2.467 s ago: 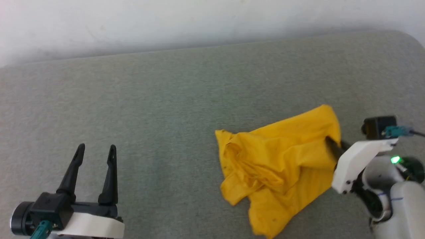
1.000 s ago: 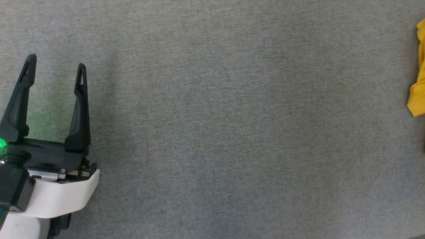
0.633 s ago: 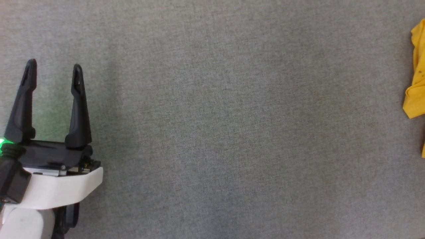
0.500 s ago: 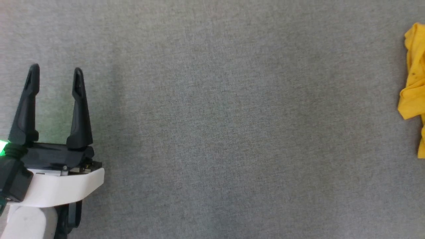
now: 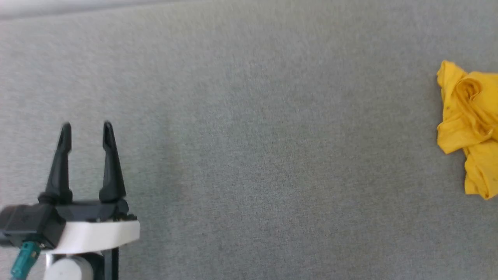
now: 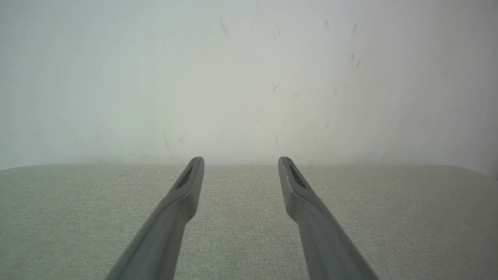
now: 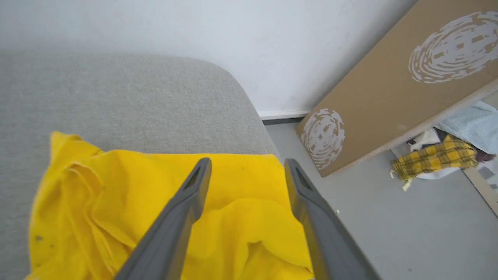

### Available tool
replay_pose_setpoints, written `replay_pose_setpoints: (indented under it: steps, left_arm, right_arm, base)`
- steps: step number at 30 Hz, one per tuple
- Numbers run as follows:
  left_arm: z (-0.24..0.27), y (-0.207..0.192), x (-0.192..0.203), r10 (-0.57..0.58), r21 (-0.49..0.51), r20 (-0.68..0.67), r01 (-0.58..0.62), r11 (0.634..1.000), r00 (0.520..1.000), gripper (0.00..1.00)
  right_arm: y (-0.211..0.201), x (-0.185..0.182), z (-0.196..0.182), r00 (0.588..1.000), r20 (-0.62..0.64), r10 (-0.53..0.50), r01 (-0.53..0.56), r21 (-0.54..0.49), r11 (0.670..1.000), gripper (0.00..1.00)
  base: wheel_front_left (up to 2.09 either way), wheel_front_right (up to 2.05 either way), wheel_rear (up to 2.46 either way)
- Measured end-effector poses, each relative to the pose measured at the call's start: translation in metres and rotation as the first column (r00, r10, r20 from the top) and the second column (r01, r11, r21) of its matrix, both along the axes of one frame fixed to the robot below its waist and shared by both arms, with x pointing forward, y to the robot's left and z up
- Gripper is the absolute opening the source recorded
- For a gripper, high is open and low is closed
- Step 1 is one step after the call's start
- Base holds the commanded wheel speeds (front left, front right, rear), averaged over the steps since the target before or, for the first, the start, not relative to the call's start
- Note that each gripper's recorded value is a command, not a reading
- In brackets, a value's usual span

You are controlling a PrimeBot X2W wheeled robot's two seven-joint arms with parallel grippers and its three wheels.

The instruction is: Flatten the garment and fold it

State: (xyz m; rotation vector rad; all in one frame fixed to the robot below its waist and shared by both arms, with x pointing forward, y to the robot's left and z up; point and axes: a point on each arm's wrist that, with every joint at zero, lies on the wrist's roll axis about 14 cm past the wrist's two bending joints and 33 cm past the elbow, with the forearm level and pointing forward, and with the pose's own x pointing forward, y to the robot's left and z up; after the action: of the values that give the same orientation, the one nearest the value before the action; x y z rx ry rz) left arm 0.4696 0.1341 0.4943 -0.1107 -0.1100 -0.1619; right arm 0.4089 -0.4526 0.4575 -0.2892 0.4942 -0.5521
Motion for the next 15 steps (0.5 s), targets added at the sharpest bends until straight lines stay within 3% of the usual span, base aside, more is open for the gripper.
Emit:
replay_pose_setpoints:
  steps: [5, 15]
  left_arm:
    - [0.018, 0.009, -0.024, 0.036, -0.008, 0.015, -0.036, 0.999, 0.999, 1.0]
    - [0.048, 0.031, -0.067, 0.12, -0.03, 0.062, -0.118, 0.993, 0.991, 1.0]
  right_arm:
    - [0.05, 0.007, 0.024, 0.974, 0.203, 0.098, -0.108, 0.04, 0.993, 1.0]
    - [0.137, -0.008, 0.071, 0.836, 0.508, 0.206, -0.289, 0.089, 0.953, 1.0]
  base:
    - [0.0, 0.0, 0.0]
    - [0.0, 0.0, 0.0]
